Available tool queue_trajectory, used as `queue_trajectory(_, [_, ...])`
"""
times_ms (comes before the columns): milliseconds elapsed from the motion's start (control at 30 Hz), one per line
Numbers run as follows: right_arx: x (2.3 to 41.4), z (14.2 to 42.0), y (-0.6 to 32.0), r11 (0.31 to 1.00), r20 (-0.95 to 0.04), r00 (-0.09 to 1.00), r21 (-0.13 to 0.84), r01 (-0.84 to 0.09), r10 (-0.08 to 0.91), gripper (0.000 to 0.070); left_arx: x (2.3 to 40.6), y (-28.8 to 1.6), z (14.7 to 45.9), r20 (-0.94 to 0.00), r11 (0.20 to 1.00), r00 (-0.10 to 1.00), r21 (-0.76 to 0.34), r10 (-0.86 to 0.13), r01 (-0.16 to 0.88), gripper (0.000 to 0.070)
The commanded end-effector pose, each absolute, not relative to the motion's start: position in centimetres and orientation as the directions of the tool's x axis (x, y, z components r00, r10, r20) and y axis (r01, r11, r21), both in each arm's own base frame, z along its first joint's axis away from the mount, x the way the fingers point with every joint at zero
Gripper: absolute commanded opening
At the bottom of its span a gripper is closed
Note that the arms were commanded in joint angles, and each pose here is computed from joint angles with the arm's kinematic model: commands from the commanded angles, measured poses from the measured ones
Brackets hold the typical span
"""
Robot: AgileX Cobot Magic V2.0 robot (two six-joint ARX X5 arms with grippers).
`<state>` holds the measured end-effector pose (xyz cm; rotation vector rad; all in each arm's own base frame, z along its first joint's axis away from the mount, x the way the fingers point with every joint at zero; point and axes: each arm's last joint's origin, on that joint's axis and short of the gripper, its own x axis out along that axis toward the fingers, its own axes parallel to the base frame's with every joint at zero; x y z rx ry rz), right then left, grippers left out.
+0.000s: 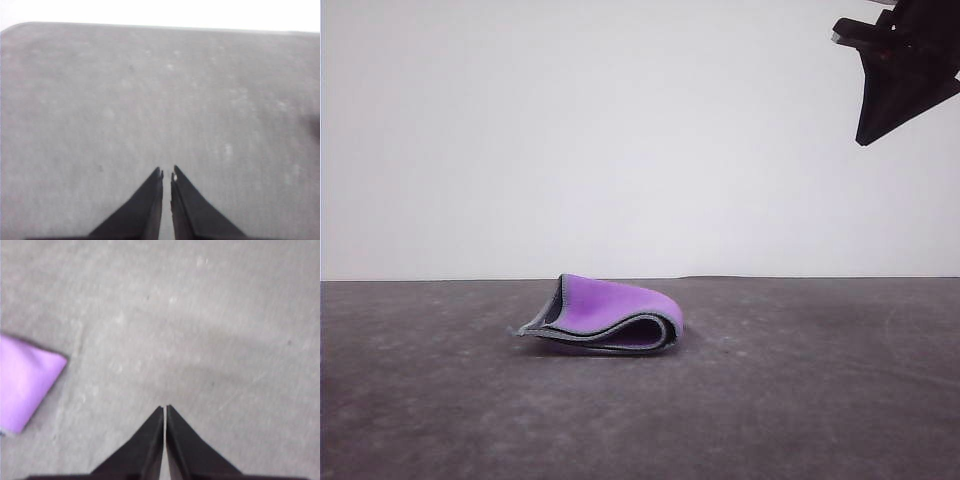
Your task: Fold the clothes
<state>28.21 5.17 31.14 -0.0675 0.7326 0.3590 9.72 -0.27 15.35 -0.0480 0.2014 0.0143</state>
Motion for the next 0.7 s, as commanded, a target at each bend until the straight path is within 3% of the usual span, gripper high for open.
queue_trajectory(0, [28.63,31.35,5.24,0.935,-0.653,0.696,0.056,-0.349,0.299,0.0000,9.62,-0.25,14.80,-0.211,0.996,0.977,-0.077,0.016,-0.033,0.0016])
queue_trajectory(667, [29.35,32.28,5.36,0.934,-0.557,0.770,0.032,-0.355,0.311,0.0000,9.55,0.04,15.00,-0.183,0.995,0.982,-0.080,0.044,-0.059,0.0016])
